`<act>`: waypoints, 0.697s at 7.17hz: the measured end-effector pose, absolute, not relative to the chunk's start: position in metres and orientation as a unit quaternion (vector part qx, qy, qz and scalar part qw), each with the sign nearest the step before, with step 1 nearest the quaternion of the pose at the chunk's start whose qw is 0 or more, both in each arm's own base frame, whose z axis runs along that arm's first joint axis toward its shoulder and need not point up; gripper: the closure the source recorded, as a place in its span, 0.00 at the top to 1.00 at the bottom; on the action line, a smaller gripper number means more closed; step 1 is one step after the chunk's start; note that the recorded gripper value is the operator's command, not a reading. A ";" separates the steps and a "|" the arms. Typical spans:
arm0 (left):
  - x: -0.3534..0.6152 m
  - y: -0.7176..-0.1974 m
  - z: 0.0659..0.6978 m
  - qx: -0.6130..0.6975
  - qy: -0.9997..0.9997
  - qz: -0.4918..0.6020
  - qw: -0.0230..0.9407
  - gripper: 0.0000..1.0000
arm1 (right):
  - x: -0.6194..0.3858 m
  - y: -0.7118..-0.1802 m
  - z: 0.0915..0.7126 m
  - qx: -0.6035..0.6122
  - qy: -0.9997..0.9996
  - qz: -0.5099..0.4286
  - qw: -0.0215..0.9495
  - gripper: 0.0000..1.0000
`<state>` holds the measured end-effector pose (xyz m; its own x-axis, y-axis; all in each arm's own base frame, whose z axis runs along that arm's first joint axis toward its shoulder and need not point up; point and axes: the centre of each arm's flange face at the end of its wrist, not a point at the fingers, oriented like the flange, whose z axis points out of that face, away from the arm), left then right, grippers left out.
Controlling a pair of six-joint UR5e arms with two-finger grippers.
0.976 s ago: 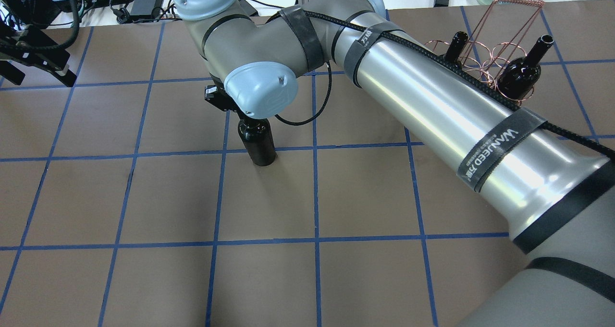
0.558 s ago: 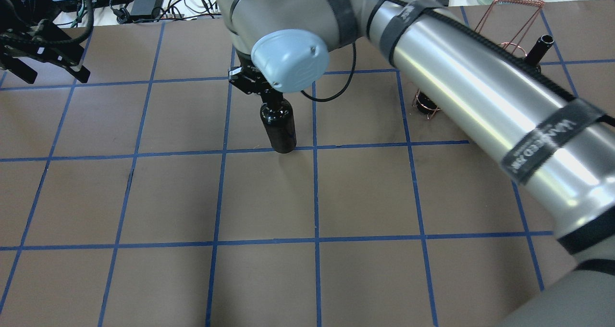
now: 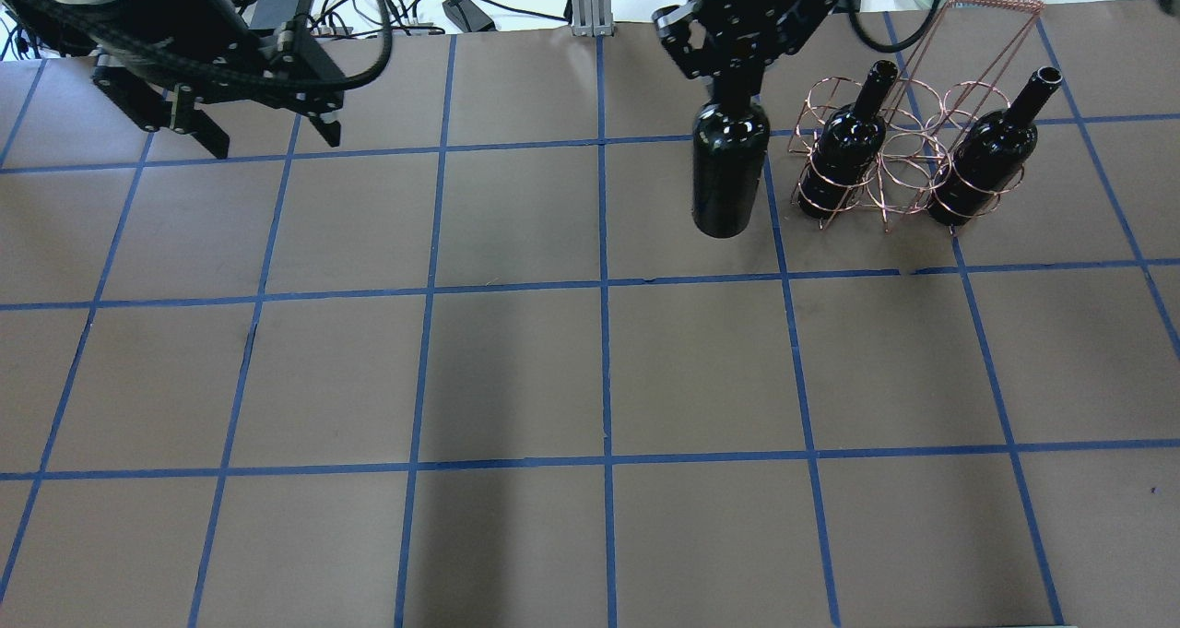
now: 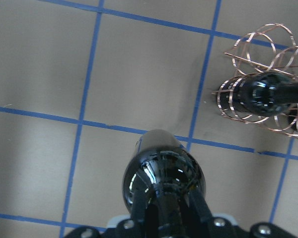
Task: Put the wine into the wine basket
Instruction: 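Lift the bottle with the right gripper and carry it to the copper rack, then lower the bottle with the right gripper into the empty rack slot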
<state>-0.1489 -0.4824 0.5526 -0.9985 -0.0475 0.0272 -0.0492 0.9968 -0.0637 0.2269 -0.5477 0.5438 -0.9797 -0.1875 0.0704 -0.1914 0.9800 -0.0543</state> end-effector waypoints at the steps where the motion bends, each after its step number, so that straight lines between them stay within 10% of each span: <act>1: -0.179 -0.479 0.545 0.021 -0.999 0.043 0.000 1.00 | 0.186 -0.545 0.561 0.099 -0.994 0.028 0.036 0.00; 5: -0.238 -0.473 0.512 -0.010 -0.997 0.072 -0.006 1.00 | 0.058 -0.533 0.587 0.110 -0.992 -0.006 0.052 0.00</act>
